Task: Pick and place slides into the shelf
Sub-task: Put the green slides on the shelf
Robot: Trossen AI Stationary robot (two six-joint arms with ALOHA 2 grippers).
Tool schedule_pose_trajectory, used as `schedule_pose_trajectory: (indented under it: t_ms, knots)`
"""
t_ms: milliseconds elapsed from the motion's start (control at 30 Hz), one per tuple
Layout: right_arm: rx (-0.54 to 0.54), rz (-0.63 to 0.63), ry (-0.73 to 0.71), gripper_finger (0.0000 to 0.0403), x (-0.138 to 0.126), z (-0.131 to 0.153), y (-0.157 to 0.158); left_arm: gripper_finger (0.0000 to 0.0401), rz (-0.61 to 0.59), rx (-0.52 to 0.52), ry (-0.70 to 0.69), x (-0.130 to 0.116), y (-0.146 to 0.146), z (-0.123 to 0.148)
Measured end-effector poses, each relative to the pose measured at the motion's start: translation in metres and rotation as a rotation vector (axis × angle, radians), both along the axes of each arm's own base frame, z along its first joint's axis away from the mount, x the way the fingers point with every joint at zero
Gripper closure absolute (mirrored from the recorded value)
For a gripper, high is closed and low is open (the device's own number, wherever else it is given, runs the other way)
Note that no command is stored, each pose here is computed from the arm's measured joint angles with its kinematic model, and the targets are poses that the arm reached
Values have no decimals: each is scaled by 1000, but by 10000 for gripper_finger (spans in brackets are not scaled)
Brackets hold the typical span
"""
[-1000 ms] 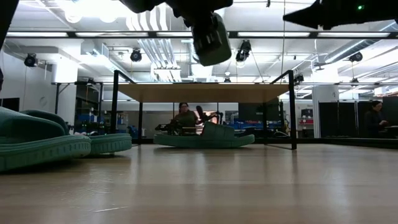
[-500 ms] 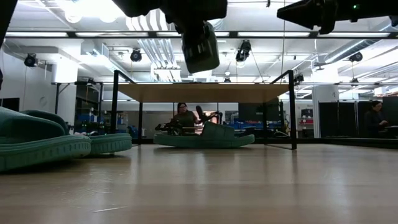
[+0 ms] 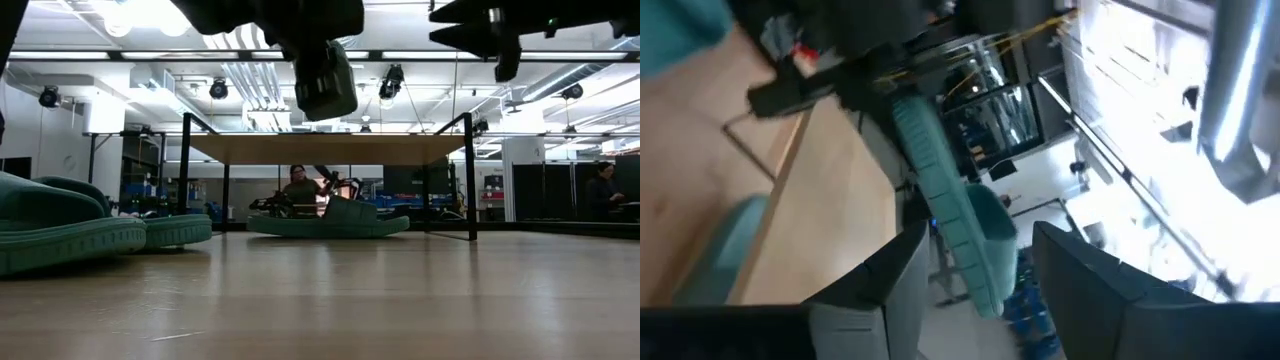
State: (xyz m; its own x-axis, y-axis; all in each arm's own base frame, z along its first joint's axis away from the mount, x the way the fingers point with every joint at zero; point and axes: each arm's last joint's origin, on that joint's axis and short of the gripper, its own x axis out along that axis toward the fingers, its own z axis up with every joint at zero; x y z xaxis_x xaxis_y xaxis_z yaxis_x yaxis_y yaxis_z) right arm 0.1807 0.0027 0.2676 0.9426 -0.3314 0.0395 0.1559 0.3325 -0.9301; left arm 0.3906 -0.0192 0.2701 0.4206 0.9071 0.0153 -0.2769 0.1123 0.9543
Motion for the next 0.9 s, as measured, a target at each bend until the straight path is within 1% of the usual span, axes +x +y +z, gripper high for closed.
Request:
schedule_pose_trajectory:
  t_ms: [67, 133, 300, 433, 533, 633, 700, 767, 833, 900]
  knots:
    - [-41, -12, 34, 232, 7, 0, -1, 368, -17, 1, -4, 1, 0, 1]
    - [-58, -27, 57, 234, 14, 1, -4, 368, -45, 2, -5, 1, -1, 1]
    - [-2, -71, 61, 234, 33, 8, -12, 368, -104, 4, -7, 3, -2, 1]
    - [13, -119, 68, 234, 45, 12, -21, 368, -121, 7, -7, 3, -3, 2]
    - [79, -186, 6, 234, 51, 26, -29, 368, -121, 16, 8, 3, -3, 2]
    - [151, -212, -73, 234, 55, 43, -37, 368, -121, 35, 43, 3, -3, 2]
    - [171, -224, -95, 234, 61, 50, -41, 368, -122, 55, 79, 3, -3, 2]
    - [178, -243, -74, 234, 67, 54, -46, 368, -122, 79, 121, 3, -3, 2]
    - [189, -259, -18, 234, 75, 57, -49, 368, -119, 110, 171, 3, -3, 3]
    - [237, -276, 38, 234, 82, 61, -52, 368, -116, 136, 212, 3, -3, 4]
